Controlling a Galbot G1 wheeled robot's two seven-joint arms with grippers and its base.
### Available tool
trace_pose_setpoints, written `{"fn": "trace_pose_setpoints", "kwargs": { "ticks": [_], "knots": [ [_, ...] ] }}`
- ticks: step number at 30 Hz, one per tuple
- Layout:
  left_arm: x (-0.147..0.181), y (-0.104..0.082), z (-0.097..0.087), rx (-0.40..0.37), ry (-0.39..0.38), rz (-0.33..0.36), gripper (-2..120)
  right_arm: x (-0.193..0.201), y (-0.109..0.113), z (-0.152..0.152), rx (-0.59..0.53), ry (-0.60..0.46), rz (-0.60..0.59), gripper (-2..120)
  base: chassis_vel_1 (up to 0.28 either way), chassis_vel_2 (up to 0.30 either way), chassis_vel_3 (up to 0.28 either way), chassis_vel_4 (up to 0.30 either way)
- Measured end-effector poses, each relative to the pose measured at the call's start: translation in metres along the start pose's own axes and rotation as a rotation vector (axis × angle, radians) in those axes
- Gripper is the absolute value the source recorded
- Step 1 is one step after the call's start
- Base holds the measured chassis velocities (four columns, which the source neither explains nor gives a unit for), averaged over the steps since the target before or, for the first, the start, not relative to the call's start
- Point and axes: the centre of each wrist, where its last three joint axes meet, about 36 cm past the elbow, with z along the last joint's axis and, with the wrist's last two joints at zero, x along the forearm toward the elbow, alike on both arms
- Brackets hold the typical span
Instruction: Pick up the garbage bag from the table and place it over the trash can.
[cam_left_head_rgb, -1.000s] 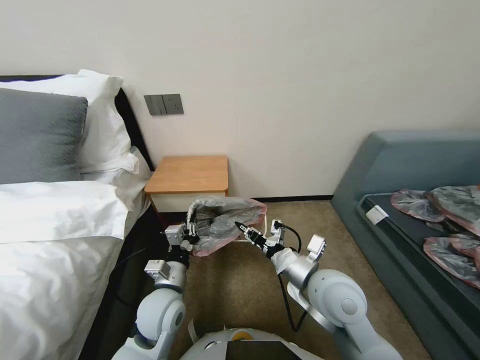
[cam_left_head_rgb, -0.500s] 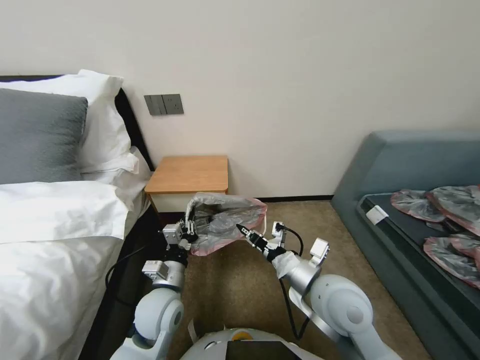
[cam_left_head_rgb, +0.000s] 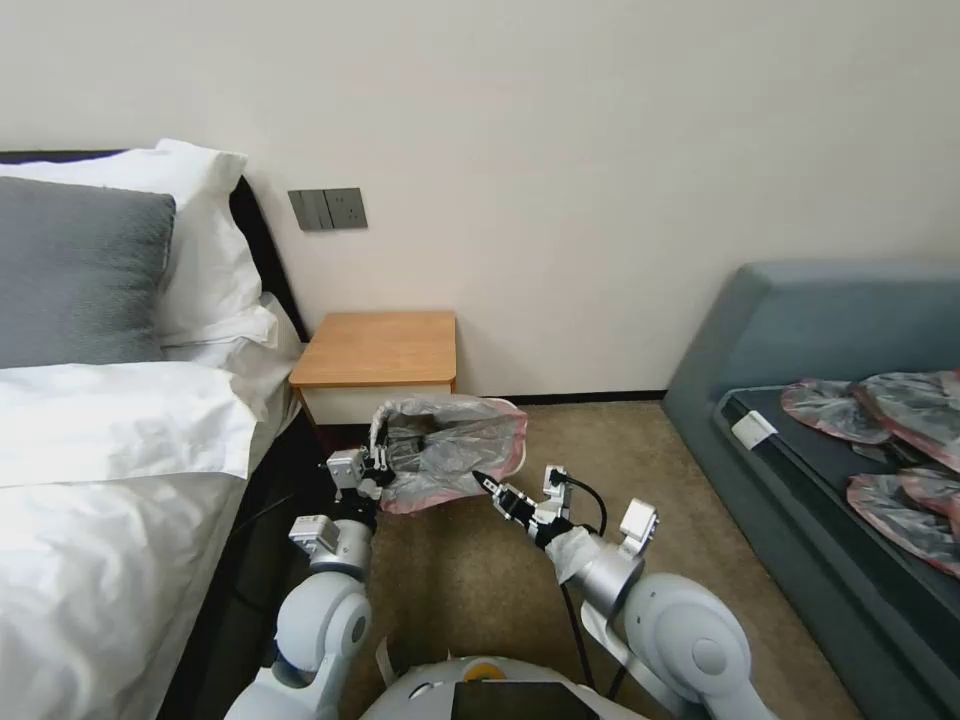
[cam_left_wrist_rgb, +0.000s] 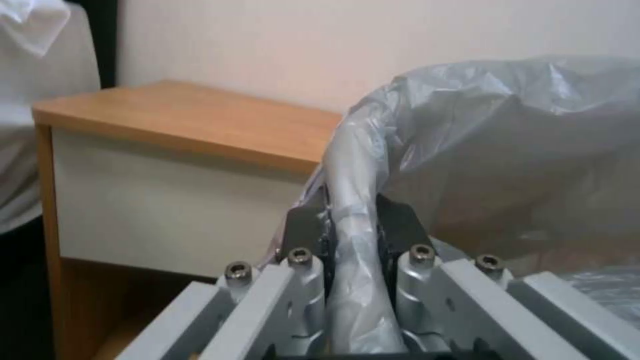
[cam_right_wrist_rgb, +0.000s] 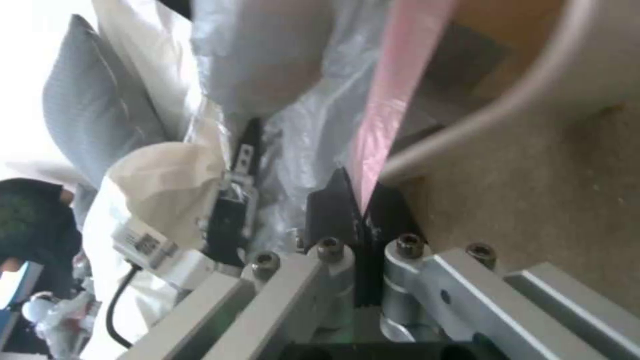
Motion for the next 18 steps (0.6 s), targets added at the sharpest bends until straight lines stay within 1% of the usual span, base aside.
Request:
{"fn": "trace_pose_setpoints", "kwargs": {
  "ticks": [3,8,12,18],
  "knots": [
    [-0.003,0.000,-0.002,0.035,0.017,-0.022,7,0.002,-0.003,0.003,0.009,0.006,0.013,0,0.000,0.000,0.000,0.000],
    [-0.004,0.000,-0.004,0.064,0.025,-0.030,7,0.004,-0.004,0.003,0.043,-0.010,0.025,0,0.000,0.000,0.000,0.000],
    [-0.004,0.002,-0.011,0.106,0.033,-0.040,7,0.006,-0.006,-0.001,0.061,-0.030,0.046,0,0.000,0.000,0.000,0.000],
    [-0.005,0.005,-0.018,0.128,0.032,-0.046,7,0.008,-0.008,-0.005,0.077,-0.054,0.066,0,0.000,0.000,0.000,0.000]
  ]
}}
